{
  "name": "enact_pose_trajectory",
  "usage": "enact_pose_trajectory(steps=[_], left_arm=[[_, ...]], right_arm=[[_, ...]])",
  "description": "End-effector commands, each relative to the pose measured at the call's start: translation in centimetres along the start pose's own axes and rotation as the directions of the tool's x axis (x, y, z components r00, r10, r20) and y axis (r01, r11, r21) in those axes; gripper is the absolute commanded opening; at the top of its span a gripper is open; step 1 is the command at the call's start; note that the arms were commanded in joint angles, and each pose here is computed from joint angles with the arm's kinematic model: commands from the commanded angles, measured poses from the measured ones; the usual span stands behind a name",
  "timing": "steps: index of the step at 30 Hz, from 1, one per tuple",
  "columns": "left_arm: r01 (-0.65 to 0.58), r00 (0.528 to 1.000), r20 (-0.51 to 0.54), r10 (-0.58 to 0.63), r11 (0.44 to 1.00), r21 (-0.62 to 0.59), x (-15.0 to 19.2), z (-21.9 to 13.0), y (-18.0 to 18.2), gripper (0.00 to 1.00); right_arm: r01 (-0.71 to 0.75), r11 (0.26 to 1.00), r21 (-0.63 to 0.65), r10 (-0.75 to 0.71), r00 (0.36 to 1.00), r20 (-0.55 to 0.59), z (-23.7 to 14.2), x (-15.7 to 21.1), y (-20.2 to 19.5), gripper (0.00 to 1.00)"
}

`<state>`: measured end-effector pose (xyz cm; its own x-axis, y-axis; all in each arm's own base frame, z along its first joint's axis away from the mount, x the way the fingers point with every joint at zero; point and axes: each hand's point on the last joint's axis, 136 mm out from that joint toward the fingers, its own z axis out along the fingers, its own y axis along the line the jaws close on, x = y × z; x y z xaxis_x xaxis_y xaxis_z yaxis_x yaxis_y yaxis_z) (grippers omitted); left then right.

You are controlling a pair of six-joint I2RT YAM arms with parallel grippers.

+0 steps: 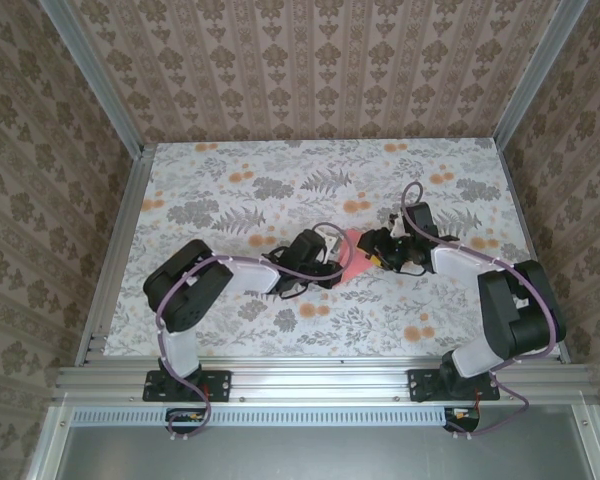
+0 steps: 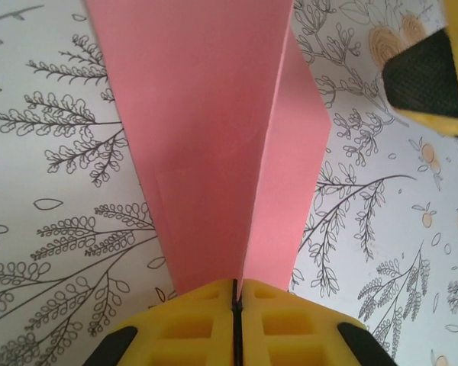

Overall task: Fold a paper plane with a square sheet of paper (pick it up from the middle)
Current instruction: Fourth fold the wing at the center of the table.

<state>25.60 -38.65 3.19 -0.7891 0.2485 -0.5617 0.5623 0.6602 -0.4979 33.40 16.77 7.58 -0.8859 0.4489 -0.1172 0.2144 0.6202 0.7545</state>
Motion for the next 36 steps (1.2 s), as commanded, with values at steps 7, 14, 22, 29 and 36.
enact_pose_trajectory(steps=[7, 14, 22, 29, 36], left_arm=[[0.165, 0.985, -0.073, -0.159, 0.982, 0.092, 1.2, 0.8, 0.3, 0.07], [0.211, 0.976, -0.079, -0.205, 0.974, 0.079, 1.3, 0.9, 1.2, 0.06], [0.268, 0.961, -0.091, -0.260, 0.959, 0.093, 1.6, 1.1, 1.7, 0.07], [0.292, 0.955, -0.091, -0.283, 0.951, 0.102, 1.7, 1.2, 1.9, 0.07], [0.291, 0.956, -0.085, -0.282, 0.950, 0.112, 1.1, 0.7, 1.6, 0.13]], right_arm=[[0.107, 0.988, -0.110, -0.117, 0.990, -0.081, 2.5, 0.6, 0.3, 0.32], [0.116, 0.991, -0.062, -0.123, 0.986, -0.113, 3.4, 0.6, -0.9, 0.30], [0.116, 0.993, -0.027, -0.118, 0.981, -0.155, 4.8, 0.7, -1.6, 0.27], [0.113, 0.994, 0.009, -0.110, 0.978, -0.175, 5.3, 0.9, -2.5, 0.27], [0.117, 0.991, 0.057, -0.105, 0.976, -0.191, 5.6, 1.3, -3.4, 0.36]])
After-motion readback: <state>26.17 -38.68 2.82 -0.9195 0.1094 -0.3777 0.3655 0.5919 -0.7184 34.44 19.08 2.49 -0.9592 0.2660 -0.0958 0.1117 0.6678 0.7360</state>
